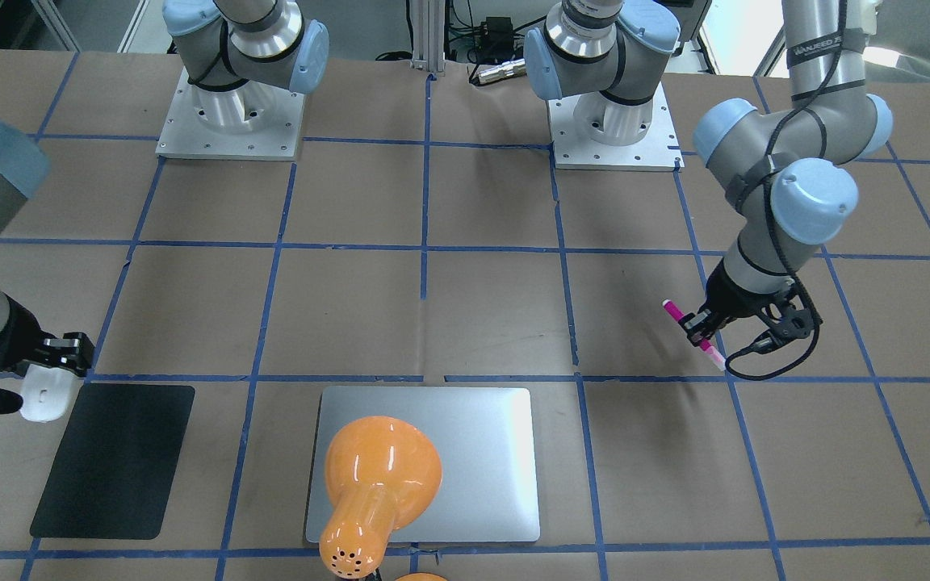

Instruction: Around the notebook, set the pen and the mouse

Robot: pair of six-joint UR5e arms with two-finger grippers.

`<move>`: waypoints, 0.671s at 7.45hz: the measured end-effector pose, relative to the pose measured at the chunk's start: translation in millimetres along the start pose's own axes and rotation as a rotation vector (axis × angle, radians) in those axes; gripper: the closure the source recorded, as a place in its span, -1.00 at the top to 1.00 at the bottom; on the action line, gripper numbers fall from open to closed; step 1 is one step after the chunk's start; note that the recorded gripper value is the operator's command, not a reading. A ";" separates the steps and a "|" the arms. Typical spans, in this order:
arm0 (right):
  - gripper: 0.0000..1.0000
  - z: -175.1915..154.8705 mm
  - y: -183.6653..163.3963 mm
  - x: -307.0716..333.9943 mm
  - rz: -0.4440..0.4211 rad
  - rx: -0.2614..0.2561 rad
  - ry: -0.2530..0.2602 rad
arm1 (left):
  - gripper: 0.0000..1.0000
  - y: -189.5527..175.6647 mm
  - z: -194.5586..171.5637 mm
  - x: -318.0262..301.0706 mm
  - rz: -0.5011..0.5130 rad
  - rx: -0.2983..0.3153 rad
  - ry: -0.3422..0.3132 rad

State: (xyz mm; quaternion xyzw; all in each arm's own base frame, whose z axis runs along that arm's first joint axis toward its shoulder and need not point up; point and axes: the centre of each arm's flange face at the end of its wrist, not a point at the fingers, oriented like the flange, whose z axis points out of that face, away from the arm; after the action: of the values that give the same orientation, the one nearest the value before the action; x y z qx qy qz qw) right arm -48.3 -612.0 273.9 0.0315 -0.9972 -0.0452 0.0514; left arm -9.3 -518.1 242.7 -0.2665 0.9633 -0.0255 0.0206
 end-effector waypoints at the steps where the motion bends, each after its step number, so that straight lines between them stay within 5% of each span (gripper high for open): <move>1: -0.82 12.4 -13.4 -21.6 0.001 -0.013 -0.009 | -1.00 20.5 -7.6 46.8 -0.133 0.012 0.025; 4: -0.65 46.5 -48.5 -30.1 -0.008 -0.018 -0.019 | -1.00 82.8 -20.5 156.8 -0.470 -0.007 0.098; 5: -0.04 55.6 -51.2 -30.2 -0.008 -0.028 -0.022 | -1.00 107.4 -18.7 186.7 -0.523 -0.028 0.108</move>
State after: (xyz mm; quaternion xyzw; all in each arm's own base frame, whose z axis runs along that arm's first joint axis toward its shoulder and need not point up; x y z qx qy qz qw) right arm -21.2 -656.0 211.1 0.0344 -0.9968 -0.0597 0.0406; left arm -225.4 -521.4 250.0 -0.5049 0.8616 -0.0306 -0.0420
